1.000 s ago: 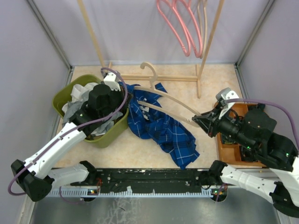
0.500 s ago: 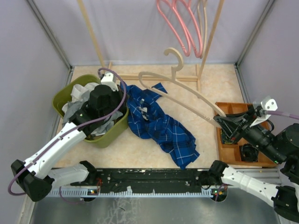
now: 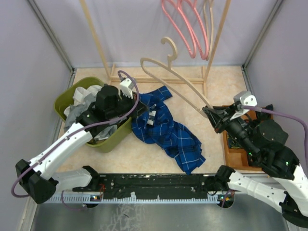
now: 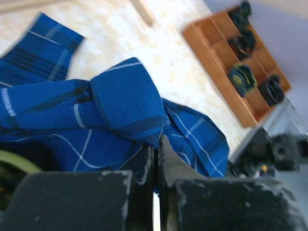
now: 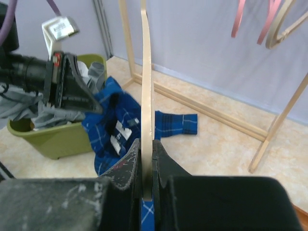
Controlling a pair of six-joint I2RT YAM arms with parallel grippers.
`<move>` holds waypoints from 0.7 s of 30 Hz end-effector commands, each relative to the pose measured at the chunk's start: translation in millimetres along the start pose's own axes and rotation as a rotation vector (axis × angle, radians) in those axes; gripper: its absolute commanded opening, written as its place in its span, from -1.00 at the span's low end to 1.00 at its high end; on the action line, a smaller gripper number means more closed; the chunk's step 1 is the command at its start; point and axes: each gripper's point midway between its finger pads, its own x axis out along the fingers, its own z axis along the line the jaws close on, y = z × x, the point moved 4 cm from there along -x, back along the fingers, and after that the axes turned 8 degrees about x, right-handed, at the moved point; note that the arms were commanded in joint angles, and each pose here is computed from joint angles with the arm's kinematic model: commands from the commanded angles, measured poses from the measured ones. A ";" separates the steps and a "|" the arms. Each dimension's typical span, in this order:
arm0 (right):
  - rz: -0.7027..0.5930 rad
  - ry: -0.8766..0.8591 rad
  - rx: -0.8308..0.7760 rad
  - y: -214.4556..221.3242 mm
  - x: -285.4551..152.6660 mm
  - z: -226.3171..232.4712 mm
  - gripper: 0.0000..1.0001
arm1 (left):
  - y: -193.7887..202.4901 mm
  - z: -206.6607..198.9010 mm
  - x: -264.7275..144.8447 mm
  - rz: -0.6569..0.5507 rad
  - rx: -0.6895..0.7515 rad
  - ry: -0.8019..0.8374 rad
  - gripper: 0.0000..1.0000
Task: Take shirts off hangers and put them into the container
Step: Place the hanger at the clothesline.
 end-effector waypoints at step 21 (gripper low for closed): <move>-0.356 0.219 0.033 -82.4 115.5 9.5 -1.00 | -8.3 -15.0 -38.0 -0.095 0.013 0.071 0.67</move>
